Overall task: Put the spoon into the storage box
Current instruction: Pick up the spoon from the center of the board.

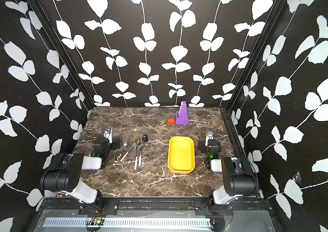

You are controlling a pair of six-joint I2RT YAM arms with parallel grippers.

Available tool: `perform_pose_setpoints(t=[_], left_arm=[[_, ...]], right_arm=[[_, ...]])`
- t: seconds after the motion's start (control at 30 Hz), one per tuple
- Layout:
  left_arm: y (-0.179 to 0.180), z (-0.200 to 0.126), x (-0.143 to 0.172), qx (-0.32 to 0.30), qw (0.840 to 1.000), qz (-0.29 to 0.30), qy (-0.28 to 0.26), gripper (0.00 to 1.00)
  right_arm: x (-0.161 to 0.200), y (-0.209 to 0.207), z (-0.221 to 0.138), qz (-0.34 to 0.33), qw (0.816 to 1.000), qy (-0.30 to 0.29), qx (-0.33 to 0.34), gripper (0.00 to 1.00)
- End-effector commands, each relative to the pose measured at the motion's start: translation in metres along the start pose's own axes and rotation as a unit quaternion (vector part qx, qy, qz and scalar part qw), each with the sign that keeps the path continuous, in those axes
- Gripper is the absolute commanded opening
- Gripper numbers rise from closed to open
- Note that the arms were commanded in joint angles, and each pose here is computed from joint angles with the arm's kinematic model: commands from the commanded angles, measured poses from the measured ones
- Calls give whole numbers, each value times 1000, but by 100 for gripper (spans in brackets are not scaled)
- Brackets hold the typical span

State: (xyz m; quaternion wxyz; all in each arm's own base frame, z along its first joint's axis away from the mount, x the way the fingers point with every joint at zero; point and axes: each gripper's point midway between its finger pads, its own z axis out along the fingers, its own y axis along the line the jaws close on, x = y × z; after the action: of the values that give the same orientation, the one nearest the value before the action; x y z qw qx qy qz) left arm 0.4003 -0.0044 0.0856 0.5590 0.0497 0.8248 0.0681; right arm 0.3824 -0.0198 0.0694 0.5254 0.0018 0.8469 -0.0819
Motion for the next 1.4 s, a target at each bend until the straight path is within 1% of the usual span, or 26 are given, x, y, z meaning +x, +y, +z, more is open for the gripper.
perform_pose_setpoints(t=[0.0,0.6,0.63,0.67,0.73,0.8,0.87,0.9,0.97,1.0,1.03,1.07,1.13,1.17,1.2,1.23,1.27,1.3,1.33,1.37], left_arm=[[2,-3,-8,1,1000,-5,-11,98],[2,-3,-9,1,1000,-4,-13,98],[3,-3,-10,-3,1000,-6,-15,98],[9,-4,-12,-20,1000,-10,-18,99],[20,-11,-18,-50,998,-21,-24,98],[26,-25,-32,-56,998,-25,-22,98],[29,-41,-49,-54,998,-36,-27,98],[29,-48,-56,-48,997,-45,-32,98],[32,-63,-69,-46,996,-70,-41,98],[34,-70,-74,-49,994,-88,-38,98],[37,-76,-77,-53,993,-103,-32,98],[42,-82,-78,-63,990,-125,-22,98],[57,-95,-81,-101,980,-170,-13,98],[67,-101,-75,-133,971,-197,-2,99],[76,-109,-60,-167,958,-233,25,99],[82,-115,-53,-190,947,-256,35,99],[84,-118,-48,-196,941,-274,41,99],[81,-118,-48,-180,944,-273,41,99],[75,-117,-51,-160,950,-266,41,98],[67,-116,-55,-133,955,-261,43,98]], right_arm=[[-25,-1,1,8,999,-38,-2,99],[-25,-1,1,9,999,-37,-2,99],[-25,-1,1,10,999,-38,-3,99],[-26,-2,1,14,999,-40,-8,99],[-25,-2,1,20,999,-41,-14,99],[-26,-4,0,24,999,-45,-11,99],[-31,-25,-4,50,997,-45,44,99],[-34,-35,-8,59,995,-31,72,99],[-51,-41,-18,58,995,-22,80,99],[-62,-45,-25,73,993,-25,86,99],[-71,-51,-34,99,990,-31,98,99],[-82,-53,-43,130,986,-46,96,99],[-106,-47,-57,159,983,-70,63,99],[-115,-44,-64,164,982,-74,50,99],[-121,-44,-69,175,981,-75,45,99],[-123,-49,-73,202,975,-80,54,99],[-123,-58,-77,246,963,-84,75,99],[-116,-63,-81,279,953,-75,89,99],[-115,-64,-82,294,949,-74,87,99],[-116,-60,-83,299,949,-73,71,99]])
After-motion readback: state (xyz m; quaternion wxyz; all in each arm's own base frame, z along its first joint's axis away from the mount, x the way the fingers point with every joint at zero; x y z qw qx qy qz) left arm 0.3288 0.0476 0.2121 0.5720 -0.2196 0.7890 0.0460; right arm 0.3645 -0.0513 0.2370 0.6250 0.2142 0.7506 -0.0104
